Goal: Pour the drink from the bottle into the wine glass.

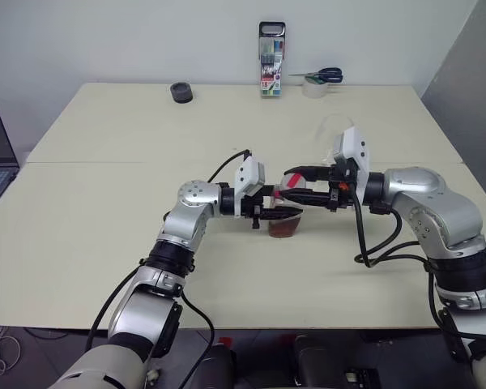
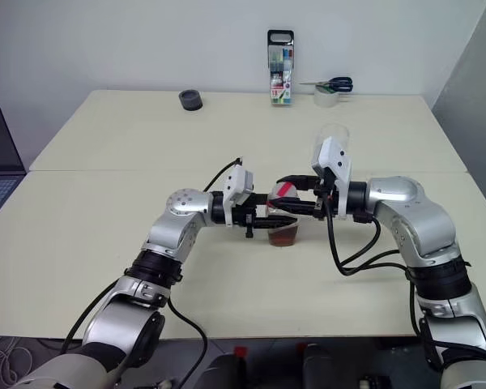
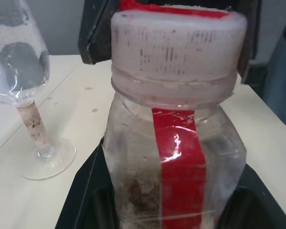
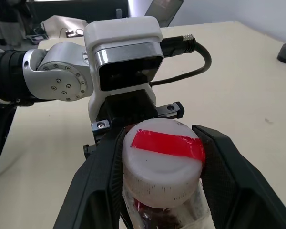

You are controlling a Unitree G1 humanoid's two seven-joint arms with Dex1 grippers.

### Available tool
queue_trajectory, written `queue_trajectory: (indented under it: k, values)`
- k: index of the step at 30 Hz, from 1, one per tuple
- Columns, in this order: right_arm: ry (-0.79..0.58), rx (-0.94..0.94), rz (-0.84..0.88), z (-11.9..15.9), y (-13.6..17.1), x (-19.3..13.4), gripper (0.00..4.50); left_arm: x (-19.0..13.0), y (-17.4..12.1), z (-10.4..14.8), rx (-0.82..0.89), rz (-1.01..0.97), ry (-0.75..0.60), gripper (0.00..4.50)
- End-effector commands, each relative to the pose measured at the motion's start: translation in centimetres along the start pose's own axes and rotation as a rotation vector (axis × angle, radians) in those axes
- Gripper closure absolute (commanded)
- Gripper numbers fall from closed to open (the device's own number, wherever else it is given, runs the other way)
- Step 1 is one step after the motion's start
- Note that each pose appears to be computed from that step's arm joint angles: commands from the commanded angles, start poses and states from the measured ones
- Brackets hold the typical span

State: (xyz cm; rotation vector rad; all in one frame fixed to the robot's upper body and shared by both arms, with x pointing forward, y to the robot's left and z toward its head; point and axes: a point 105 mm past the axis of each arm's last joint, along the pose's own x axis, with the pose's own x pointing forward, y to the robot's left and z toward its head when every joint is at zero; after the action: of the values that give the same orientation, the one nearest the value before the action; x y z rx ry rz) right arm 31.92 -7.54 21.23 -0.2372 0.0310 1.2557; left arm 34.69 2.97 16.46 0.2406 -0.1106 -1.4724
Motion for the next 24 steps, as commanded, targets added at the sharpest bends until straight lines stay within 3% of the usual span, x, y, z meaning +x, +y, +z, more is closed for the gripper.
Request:
queue_trajectory:
  k: [1, 4, 8, 15, 24]
  values:
    - [-0.038, -0.009, -0.026, 1.0, 0.2, -0.5, 0.96, -0.2, 0.6, 3.0, 0.081, 0.016, -0.072, 2.74]
    - [-0.055, -0.005, -0.043, 1.7, 1.5, -1.2, 0.00, -0.3, 0.6, 3.0, 0.072, 0.018, -0.080, 2.74]
    - [-0.096, -0.025, -0.159, 2.0, 2.1, -1.5, 0.00, -0.4, 0.5, 3.0, 0.066, 0.007, -0.080, 2.74]
    - [-0.152, -0.061, -0.329, 2.9, 0.3, -0.8, 0.00, -0.1, 0.2, 3.0, 0.061, -0.017, -0.083, 2.74]
    - [-0.138, -0.074, -0.429, 2.7, -1.3, -2.0, 0.00, 0.1, 0.0, 2.8, 0.060, -0.024, -0.082, 2.74]
